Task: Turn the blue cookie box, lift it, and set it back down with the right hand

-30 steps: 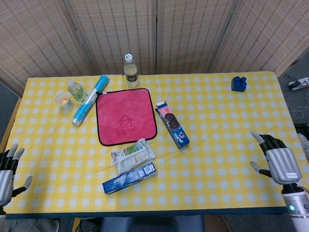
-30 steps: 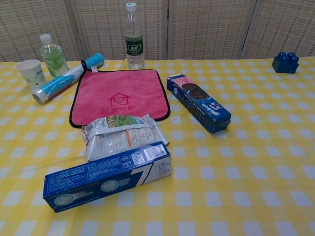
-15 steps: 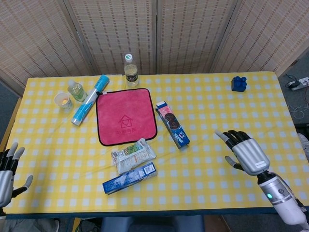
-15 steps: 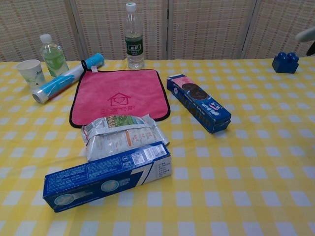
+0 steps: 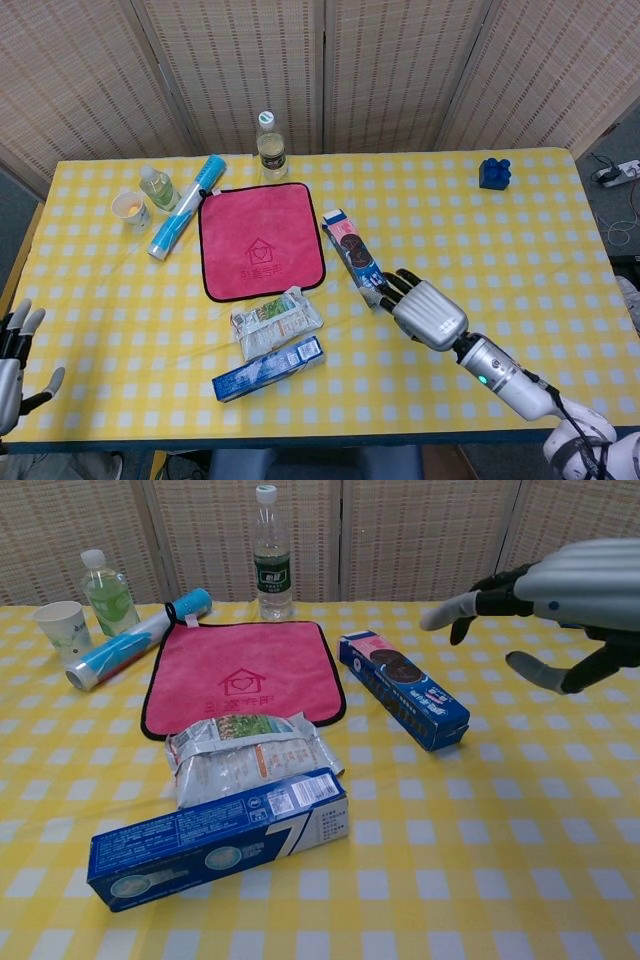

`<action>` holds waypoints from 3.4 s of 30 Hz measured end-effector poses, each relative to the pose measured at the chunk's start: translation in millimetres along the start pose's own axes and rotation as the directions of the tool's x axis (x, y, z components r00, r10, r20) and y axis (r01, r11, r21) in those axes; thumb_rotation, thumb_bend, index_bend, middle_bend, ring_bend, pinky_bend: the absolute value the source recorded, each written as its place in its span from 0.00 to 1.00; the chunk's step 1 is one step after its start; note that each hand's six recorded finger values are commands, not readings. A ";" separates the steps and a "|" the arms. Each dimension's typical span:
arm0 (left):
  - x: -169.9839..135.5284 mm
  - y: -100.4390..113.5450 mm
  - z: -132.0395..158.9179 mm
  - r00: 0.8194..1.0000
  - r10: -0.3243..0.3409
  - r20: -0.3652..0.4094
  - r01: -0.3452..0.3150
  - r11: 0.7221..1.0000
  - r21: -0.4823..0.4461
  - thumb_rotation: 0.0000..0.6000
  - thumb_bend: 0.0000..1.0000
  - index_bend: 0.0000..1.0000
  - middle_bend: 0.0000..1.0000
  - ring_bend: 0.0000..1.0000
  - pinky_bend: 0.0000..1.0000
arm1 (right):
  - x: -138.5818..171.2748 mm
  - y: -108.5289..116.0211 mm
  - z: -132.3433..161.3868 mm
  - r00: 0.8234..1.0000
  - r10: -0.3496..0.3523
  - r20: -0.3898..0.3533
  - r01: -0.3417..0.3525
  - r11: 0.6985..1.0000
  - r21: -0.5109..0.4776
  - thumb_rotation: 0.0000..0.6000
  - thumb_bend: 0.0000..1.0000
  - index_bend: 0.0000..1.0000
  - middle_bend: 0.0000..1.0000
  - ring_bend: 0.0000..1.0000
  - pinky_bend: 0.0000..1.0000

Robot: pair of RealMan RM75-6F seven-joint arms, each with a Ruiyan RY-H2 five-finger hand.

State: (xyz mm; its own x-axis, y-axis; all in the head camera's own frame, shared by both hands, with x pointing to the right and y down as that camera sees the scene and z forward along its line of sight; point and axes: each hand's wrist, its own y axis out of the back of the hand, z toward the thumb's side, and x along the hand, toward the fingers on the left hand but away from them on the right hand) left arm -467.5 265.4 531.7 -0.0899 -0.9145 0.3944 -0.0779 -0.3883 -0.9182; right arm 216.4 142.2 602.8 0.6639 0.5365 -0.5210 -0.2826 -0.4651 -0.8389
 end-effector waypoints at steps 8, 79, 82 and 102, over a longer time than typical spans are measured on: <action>-3.0 -0.7 -1.6 1.000 -0.005 -0.007 0.005 1.000 -0.001 1.00 0.32 0.00 0.00 0.02 0.01 | -36.2 -21.3 10.7 0.998 0.047 -0.036 -0.045 0.997 0.056 1.00 0.64 0.10 0.24 0.09 0.14; -6.5 -16.0 -12.2 0.999 -0.040 -0.037 0.039 0.999 -0.020 1.00 0.32 0.00 0.00 0.02 0.01 | -63.1 -72.6 -132.6 0.827 0.222 0.517 -0.165 0.974 -0.154 1.00 0.00 0.00 0.12 0.04 0.09; -6.4 -17.8 -11.9 0.998 -0.046 -0.036 0.046 0.999 -0.020 1.00 0.32 0.00 0.00 0.02 0.01 | -71.2 -79.7 -132.4 0.813 0.252 0.525 -0.180 0.966 -0.185 1.00 0.00 0.00 0.13 0.04 0.09; -2.8 -23.0 -12.7 0.997 -0.068 -0.037 0.067 0.998 -0.018 1.00 0.32 0.00 0.00 0.02 0.01 | -121.0 -87.9 -119.4 0.804 0.303 0.511 -0.141 0.933 -0.332 1.00 0.04 0.00 0.23 0.06 0.09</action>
State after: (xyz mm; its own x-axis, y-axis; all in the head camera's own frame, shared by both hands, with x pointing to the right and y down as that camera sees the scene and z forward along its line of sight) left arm -478.1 278.4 552.1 -0.1215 -0.8811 0.4570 -0.1016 -0.4470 -0.8888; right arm 243.6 34.1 758.4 0.0944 0.6502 -0.7539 -0.1275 -0.7431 -0.6569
